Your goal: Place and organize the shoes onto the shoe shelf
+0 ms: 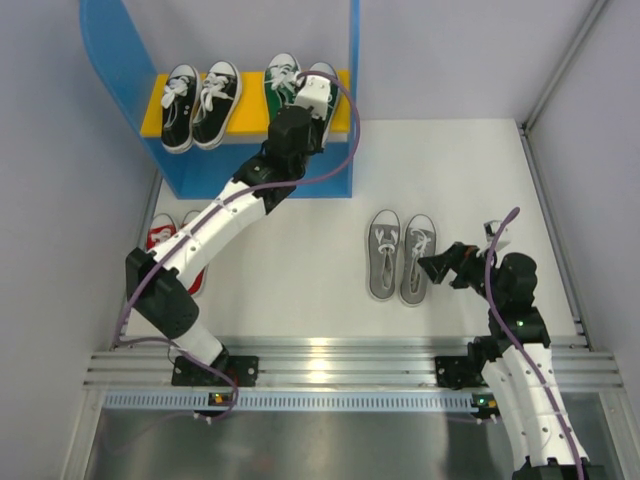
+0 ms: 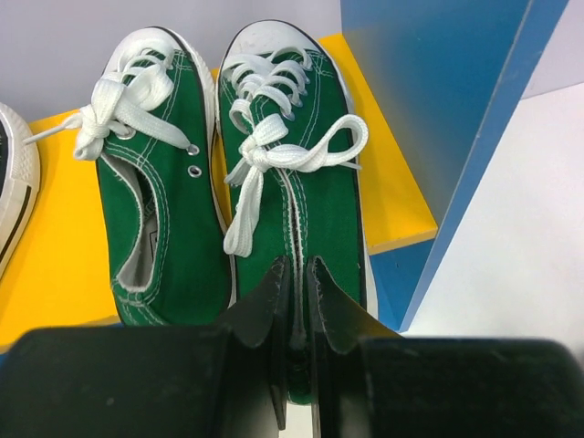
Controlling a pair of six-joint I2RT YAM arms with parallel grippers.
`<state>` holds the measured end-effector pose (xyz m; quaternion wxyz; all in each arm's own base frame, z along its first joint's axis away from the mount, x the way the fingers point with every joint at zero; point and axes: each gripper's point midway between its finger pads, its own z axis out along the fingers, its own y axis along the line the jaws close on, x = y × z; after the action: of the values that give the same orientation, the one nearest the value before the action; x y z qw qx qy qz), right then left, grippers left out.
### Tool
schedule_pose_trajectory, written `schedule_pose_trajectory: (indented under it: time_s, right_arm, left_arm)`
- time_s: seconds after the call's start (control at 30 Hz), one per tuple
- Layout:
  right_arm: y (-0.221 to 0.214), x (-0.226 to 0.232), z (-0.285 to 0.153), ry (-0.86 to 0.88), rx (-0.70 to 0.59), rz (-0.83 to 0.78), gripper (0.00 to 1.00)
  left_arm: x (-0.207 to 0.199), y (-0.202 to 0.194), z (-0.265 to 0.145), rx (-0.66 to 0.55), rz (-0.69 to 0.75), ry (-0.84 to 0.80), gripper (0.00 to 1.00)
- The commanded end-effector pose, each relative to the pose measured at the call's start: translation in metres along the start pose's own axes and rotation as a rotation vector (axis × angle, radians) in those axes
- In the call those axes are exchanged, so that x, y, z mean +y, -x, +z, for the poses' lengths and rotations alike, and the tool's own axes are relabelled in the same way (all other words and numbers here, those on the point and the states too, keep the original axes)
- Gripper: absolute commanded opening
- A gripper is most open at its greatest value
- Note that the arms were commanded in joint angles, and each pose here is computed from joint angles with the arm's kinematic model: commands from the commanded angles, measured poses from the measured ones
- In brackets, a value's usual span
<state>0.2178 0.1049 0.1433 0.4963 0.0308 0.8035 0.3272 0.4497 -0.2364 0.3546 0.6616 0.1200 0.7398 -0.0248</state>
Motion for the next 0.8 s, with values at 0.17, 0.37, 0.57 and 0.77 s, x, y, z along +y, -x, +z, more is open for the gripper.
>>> schedule_pose_trajectory:
  time_s: [0.17,0.37,0.57,0.77]
  right_arm:
    - [0.003,0.005,0.001,0.025,-0.009,-0.021,0.99]
    - [0.003,0.005,0.001,0.026,-0.009,-0.021,0.99]
    - [0.002,0.005,0.002,0.028,-0.005,-0.018,0.99]
    - [0.002,0.005,0.002,0.028,-0.006,-0.019,0.99]
  left_arm:
    - [0.015,0.066,0.014,-0.191,-0.114,0.065,0.00]
    - [0.013,0.045,0.023,-0.151,-0.182,0.120,0.00]
    - [0.008,0.033,0.030,-0.130,-0.188,0.151,0.00]
    - [0.007,0.031,0.032,-0.128,-0.209,0.165,0.00]
